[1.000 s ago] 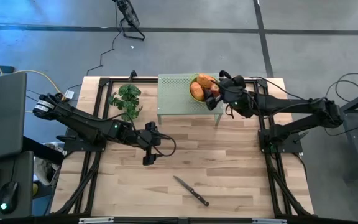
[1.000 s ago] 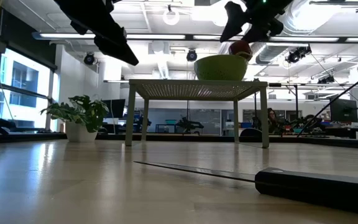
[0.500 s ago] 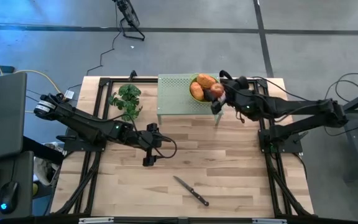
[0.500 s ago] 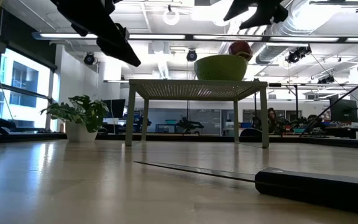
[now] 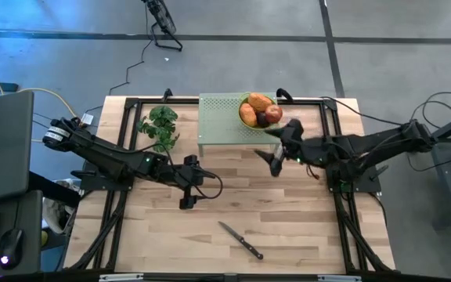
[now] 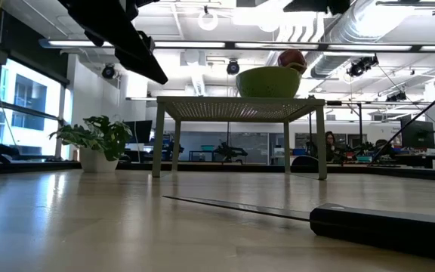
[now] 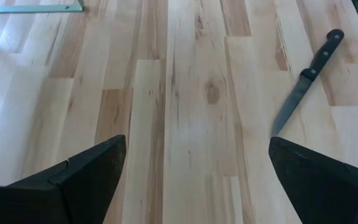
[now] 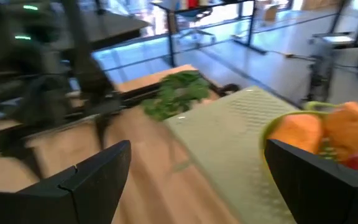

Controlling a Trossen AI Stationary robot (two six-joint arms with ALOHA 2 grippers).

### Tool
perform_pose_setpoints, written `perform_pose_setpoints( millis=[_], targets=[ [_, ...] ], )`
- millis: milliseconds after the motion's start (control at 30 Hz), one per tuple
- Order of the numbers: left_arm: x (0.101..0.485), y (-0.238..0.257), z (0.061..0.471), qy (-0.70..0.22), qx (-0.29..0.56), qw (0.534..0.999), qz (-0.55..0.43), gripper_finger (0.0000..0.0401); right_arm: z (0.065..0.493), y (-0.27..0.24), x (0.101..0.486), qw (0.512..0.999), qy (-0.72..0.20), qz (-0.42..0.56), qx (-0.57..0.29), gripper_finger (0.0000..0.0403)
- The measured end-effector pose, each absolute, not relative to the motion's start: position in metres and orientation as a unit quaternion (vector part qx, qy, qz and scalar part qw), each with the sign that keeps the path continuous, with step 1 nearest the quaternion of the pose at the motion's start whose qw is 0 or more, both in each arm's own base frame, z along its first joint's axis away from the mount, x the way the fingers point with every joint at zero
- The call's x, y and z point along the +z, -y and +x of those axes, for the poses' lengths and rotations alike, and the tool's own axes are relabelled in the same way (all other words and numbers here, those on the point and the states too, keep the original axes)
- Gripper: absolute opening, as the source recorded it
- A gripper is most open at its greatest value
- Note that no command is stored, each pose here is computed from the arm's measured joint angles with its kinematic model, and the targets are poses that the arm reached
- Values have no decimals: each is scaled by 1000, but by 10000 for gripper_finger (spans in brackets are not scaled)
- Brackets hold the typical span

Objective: Pick & Place Fruit
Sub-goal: Put the knife on the top shelf to the left of the green strainer bowl

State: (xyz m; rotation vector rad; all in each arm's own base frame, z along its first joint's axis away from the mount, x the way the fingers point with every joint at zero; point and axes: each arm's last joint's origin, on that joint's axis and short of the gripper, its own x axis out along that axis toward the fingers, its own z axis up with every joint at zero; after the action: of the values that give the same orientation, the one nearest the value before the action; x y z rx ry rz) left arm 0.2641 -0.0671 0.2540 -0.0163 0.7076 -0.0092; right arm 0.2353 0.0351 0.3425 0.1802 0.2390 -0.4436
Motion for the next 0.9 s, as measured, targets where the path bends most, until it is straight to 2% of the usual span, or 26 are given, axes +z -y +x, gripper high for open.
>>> perform_pose_setpoints(
  millis=[267,733,900],
  targets=[
    [253,68,263,-360,-25,932,-20,388,234,-69,337,970,-125,130,-163,362],
    [239,64,248,-452,19,890,-62,388,246,-108,311,963,-172,170,-122,362],
    [237,63,245,-470,31,879,-71,388,246,-115,307,956,-186,202,-99,346]
  ],
)
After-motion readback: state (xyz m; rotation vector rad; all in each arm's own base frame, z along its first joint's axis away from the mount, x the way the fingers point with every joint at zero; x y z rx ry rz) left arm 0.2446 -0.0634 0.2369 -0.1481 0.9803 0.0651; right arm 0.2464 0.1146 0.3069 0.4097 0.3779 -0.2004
